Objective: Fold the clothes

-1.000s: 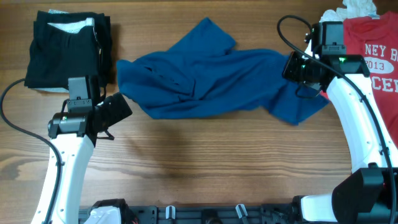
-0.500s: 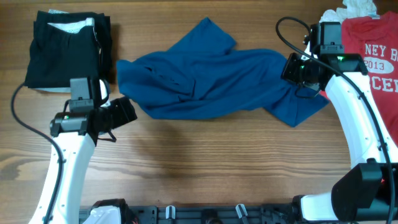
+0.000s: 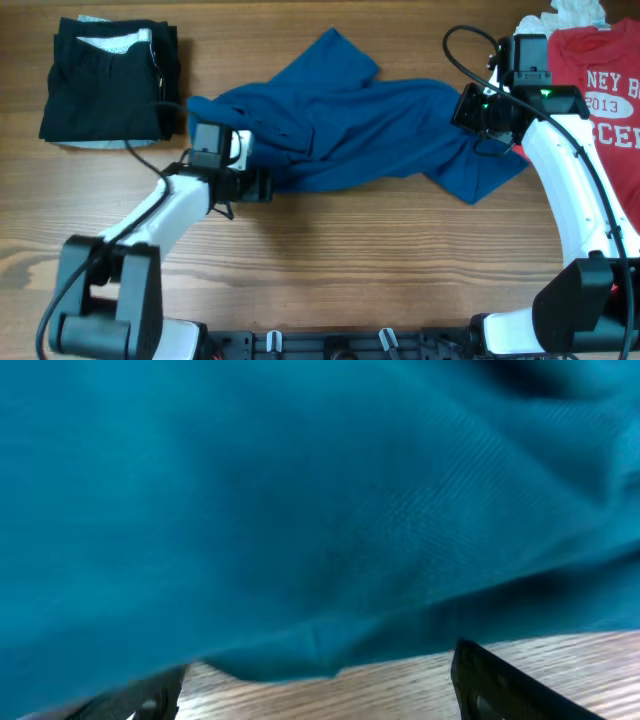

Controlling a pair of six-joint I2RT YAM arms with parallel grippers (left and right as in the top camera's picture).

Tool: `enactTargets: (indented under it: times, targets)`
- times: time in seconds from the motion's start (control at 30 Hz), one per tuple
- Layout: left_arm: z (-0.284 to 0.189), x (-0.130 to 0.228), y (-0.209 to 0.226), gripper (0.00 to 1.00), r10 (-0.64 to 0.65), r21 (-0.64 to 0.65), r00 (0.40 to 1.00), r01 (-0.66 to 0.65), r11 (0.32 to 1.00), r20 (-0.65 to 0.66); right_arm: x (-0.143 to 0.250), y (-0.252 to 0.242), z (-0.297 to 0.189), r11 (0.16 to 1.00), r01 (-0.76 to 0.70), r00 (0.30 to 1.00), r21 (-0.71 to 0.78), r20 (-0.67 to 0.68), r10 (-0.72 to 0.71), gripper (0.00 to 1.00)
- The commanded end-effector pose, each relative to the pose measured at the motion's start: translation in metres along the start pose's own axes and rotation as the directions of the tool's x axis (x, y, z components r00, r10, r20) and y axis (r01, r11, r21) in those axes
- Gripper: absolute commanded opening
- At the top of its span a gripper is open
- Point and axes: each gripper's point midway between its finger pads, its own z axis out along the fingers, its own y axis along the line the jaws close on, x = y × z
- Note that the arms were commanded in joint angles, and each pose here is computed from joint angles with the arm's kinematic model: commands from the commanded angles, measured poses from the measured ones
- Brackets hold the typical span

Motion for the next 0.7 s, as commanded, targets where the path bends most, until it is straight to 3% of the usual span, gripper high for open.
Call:
enactTargets:
  times: [0.0, 0.03, 0.17, 0.2, 0.23, 0.27, 0.43, 0.67]
  targets:
    - [0.012, 0.004, 0.008, 0.81, 0.044, -0.057, 0.999, -0.045, 0.997, -0.016, -0.001, -0.006, 0.005, 0.999, -0.015, 1.0, 0.028, 0.002, 0.015, 0.04]
    - [0.012, 0.003, 0.012, 0.79, 0.044, -0.081, 0.999, -0.045, 0.996, -0.012, -0.002, -0.005, 0.005, 0.999, -0.016, 1.0, 0.028, 0.003, 0.015, 0.04]
    - [0.011, -0.012, 0.02, 0.5, 0.056, -0.135, 0.997, -0.049, 0.99, 0.049, -0.003, -0.005, 0.005, 1.0, -0.015, 1.0, 0.024, 0.01, 0.015, 0.04]
    - [0.011, -0.015, 0.022, 0.36, 0.057, -0.146, 0.997, -0.048, 0.988, 0.059, -0.003, -0.005, 0.005, 1.0, -0.015, 1.0, 0.024, 0.01, 0.015, 0.04]
    - [0.01, -0.017, 0.024, 0.11, 0.054, -0.164, 0.996, -0.042, 0.986, 0.066, -0.003, -0.005, 0.005, 1.0, -0.015, 1.0, 0.025, 0.01, 0.015, 0.04]
    - [0.009, -0.018, 0.026, 0.04, 0.049, -0.176, 0.996, -0.036, 0.984, 0.069, -0.003, -0.005, 0.005, 1.0, -0.015, 1.0, 0.025, 0.01, 0.015, 0.04]
    - [-0.037, -0.04, 0.017, 0.04, 0.003, -0.186, 0.993, 0.019, 0.982, 0.117, -0.002, -0.005, 0.005, 1.0, -0.01, 1.0, 0.026, 0.005, 0.01, 0.04]
    - [-0.195, -0.079, -0.004, 0.04, 0.026, -0.227, 0.929, 0.063, 0.972, 0.368, -0.002, -0.008, -0.03, 1.0, 0.001, 1.0, 0.031, 0.016, -0.002, 0.04]
